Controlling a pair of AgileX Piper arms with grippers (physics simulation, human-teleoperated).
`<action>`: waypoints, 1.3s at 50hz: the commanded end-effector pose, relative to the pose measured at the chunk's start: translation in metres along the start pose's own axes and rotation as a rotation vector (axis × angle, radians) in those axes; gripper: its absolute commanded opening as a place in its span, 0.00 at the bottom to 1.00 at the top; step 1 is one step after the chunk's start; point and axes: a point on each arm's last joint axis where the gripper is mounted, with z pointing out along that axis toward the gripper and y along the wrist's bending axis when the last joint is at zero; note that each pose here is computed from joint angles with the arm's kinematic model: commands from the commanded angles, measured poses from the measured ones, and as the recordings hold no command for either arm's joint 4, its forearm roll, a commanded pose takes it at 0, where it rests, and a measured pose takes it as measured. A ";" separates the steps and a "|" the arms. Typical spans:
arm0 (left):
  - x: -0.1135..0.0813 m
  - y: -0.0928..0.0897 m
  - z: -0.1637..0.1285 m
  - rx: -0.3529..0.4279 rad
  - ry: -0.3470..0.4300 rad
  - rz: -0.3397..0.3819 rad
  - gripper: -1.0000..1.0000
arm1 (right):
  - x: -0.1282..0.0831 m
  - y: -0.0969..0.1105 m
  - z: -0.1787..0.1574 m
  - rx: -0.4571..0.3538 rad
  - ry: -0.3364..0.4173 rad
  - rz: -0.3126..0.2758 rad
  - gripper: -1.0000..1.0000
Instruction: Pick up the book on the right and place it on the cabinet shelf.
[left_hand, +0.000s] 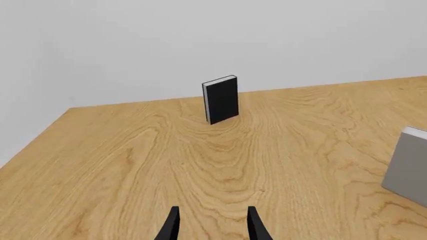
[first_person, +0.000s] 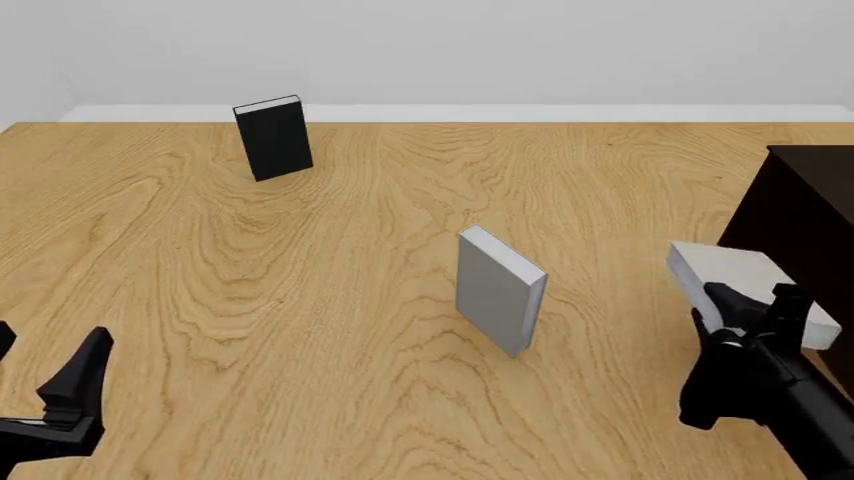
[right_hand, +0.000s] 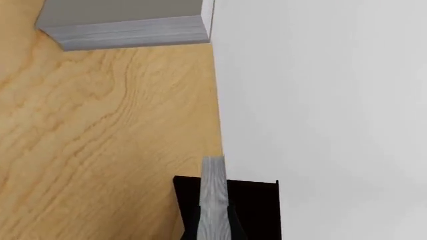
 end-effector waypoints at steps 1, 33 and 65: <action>0.000 0.000 0.001 0.006 0.000 -0.005 1.00 | 0.001 -0.003 -0.003 0.020 -0.010 -0.048 0.00; 0.001 -0.001 0.001 0.014 0.013 0.004 1.00 | 0.015 0.001 -0.004 0.037 0.072 -0.040 0.00; 0.001 -0.001 0.001 0.010 0.018 0.012 1.00 | 0.027 -0.011 0.006 0.046 0.141 -0.024 0.00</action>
